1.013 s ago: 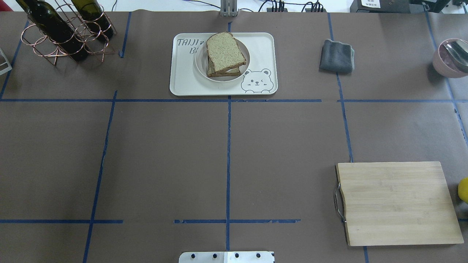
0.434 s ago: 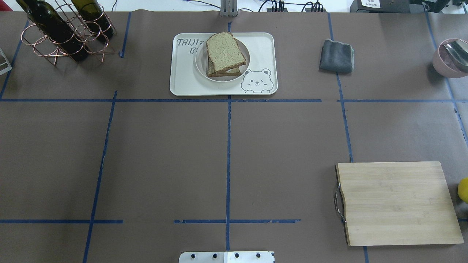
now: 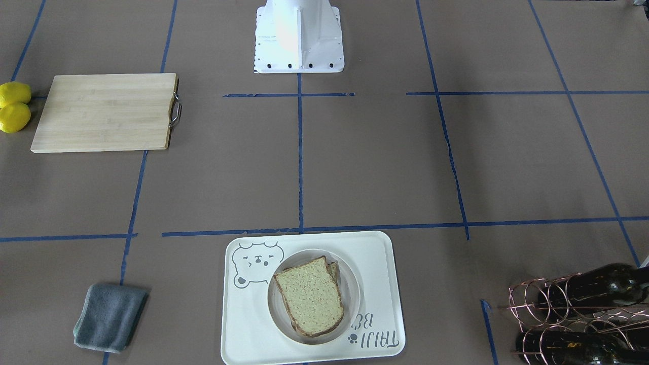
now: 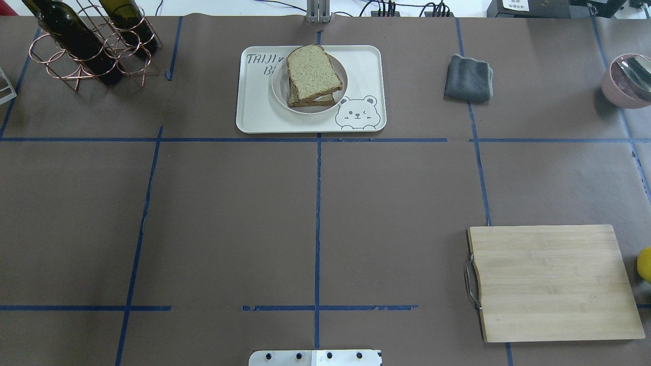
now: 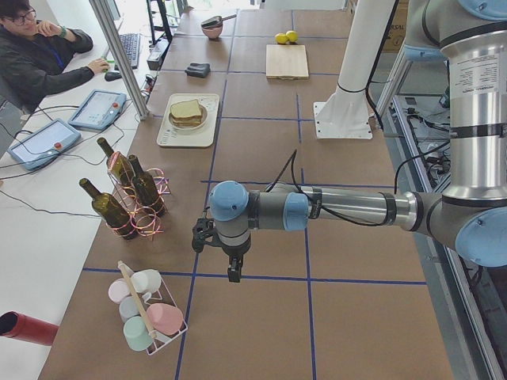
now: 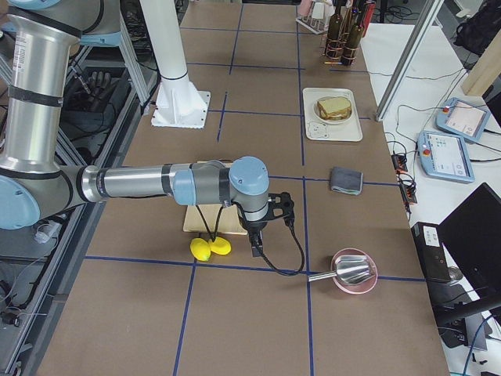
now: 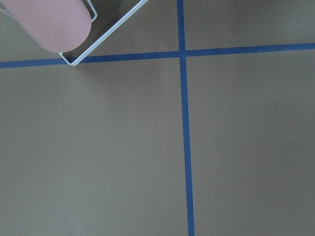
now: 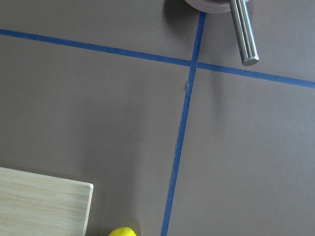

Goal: Make sandwich and place on tray

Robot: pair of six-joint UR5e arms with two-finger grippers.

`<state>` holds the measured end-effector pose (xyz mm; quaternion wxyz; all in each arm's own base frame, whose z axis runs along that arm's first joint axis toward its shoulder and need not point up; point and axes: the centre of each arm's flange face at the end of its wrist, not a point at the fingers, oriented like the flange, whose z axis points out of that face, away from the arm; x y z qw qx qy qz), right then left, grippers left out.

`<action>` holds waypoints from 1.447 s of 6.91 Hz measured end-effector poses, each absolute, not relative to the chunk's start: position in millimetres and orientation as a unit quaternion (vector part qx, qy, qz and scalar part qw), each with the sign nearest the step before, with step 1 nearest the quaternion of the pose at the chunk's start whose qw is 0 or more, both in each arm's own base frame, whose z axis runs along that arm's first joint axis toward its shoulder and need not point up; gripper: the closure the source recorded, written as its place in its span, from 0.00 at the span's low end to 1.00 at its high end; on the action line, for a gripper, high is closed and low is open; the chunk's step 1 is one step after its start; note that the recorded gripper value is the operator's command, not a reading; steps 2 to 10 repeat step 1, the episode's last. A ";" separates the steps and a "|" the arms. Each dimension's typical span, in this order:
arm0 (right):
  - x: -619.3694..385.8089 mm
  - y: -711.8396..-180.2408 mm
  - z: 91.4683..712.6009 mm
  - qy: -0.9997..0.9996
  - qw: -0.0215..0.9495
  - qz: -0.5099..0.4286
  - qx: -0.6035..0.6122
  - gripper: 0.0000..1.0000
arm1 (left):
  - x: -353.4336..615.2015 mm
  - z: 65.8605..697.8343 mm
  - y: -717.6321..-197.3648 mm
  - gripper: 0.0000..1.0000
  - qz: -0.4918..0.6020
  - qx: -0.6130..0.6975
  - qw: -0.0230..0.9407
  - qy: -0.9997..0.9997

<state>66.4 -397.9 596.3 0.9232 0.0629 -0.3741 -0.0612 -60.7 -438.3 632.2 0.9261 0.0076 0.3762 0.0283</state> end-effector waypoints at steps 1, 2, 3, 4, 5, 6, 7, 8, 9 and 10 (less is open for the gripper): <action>66.4 -397.8 596.4 -0.374 0.923 -0.061 0.063 0.00 | -60.6 632.1 -438.3 0.00 0.028 0.008 0.926 0.376; 66.4 -397.8 596.4 -0.374 0.923 -0.061 0.063 0.00 | -60.6 632.1 -438.3 0.00 0.028 0.008 0.926 0.376; 66.4 -397.8 596.4 -0.374 0.923 -0.061 0.063 0.00 | -60.6 632.1 -438.3 0.00 0.028 0.008 0.926 0.376; 66.4 -397.8 596.4 -0.374 0.923 -0.061 0.063 0.00 | -60.6 632.1 -438.3 0.00 0.028 0.008 0.926 0.376; 66.4 -397.8 596.4 -0.374 0.923 -0.061 0.063 0.00 | -60.6 632.1 -438.3 0.00 0.028 0.008 0.926 0.376; 66.4 -397.8 596.4 -0.374 0.923 -0.061 0.063 0.00 | -60.6 632.1 -438.3 0.00 0.028 0.008 0.926 0.376; 66.4 -397.8 596.4 -0.374 0.923 -0.061 0.063 0.00 | -60.6 632.1 -438.3 0.00 0.028 0.008 0.926 0.376; 66.4 -397.8 596.4 -0.374 0.923 -0.061 0.063 0.00 | -60.6 632.1 -438.3 0.00 0.028 0.008 0.926 0.376; 66.4 -397.8 596.4 -0.374 0.923 -0.061 0.063 0.00 | -60.6 632.1 -438.3 0.00 0.028 0.008 0.926 0.376; 66.4 -397.8 596.4 -0.374 0.923 -0.061 0.063 0.00 | -60.6 632.1 -438.3 0.00 0.028 0.008 0.926 0.376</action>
